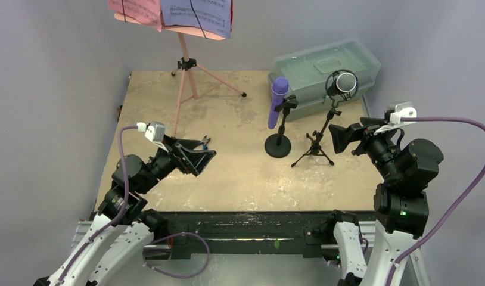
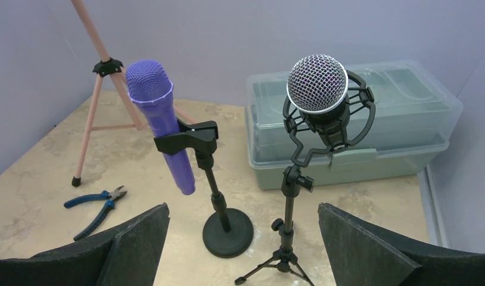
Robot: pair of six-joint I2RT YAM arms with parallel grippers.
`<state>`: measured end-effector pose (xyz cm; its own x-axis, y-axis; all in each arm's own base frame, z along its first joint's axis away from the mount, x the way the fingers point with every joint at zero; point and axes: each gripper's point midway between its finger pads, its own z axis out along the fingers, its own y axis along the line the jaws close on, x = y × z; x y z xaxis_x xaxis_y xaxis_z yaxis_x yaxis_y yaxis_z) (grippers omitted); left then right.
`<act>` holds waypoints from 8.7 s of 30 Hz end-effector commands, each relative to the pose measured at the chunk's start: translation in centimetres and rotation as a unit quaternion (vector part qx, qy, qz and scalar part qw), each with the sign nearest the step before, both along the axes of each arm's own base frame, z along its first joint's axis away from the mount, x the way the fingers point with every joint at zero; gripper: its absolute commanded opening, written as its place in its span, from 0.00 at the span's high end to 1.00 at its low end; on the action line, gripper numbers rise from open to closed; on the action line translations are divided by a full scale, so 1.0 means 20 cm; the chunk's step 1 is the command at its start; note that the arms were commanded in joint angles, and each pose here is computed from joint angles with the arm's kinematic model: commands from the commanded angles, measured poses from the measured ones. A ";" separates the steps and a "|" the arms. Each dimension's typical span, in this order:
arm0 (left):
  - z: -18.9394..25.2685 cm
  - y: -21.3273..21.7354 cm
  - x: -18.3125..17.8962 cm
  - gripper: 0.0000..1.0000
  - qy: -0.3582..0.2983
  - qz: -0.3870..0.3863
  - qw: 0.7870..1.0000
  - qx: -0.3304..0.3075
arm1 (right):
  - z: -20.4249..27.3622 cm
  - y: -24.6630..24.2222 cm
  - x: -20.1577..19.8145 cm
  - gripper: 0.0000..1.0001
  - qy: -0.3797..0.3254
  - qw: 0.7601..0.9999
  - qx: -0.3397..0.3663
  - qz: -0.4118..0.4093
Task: Pack up the instrument practice props
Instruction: Pick up the microphone stand with the microphone from the center of the board, then place the microphone stand with the microphone at the center of the board, then adjust the microphone stand with the microphone at the center of the board.
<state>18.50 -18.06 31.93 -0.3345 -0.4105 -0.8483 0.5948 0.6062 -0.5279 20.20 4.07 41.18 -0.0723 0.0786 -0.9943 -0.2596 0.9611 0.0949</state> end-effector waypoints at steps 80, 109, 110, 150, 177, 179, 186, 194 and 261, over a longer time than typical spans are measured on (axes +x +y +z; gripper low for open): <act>0.16 -1.11 0.77 0.29 -0.326 -0.202 0.923 0.033 | -0.82 0.26 0.01 0.01 0.032 0.935 -0.159 0.314; 0.17 -1.15 0.76 1.00 -0.309 -0.188 0.932 0.023 | -0.83 0.26 0.02 0.01 0.033 0.937 -0.158 0.311; 0.19 -1.13 0.76 1.00 -0.307 -0.178 0.935 0.020 | -0.82 0.26 0.02 0.01 0.033 0.937 -0.158 0.311; 0.15 -0.56 0.19 1.00 -0.294 0.136 0.943 0.079 | -0.87 0.24 0.07 0.01 0.055 0.938 -0.144 0.309; -0.09 -0.49 0.02 0.05 -0.195 0.028 0.971 0.136 | -0.87 0.26 0.03 0.01 0.049 0.930 -0.150 0.331; -0.09 -0.49 0.01 0.00 -0.197 0.020 0.970 0.142 | -0.88 0.27 0.03 0.01 0.049 0.929 -0.152 0.335; 0.00 -0.56 0.05 0.00 -0.212 0.004 0.966 0.149 | -0.88 0.28 0.00 0.01 0.046 0.923 -0.156 0.349; 0.09 -0.60 0.18 0.16 -0.228 0.018 0.964 0.135 | -0.87 0.28 0.00 0.01 0.042 0.923 -0.157 0.348; 0.09 -0.98 0.24 0.19 -0.258 -0.206 0.941 0.076 | -0.53 0.50 0.07 0.01 -0.045 0.830 -0.231 0.506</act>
<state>23.05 -39.60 31.79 -0.0088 -0.1670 -0.9859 0.9677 0.2471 -0.0505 21.11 13.79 28.77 0.1194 -0.3599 -0.9253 -0.9535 0.2183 -0.2079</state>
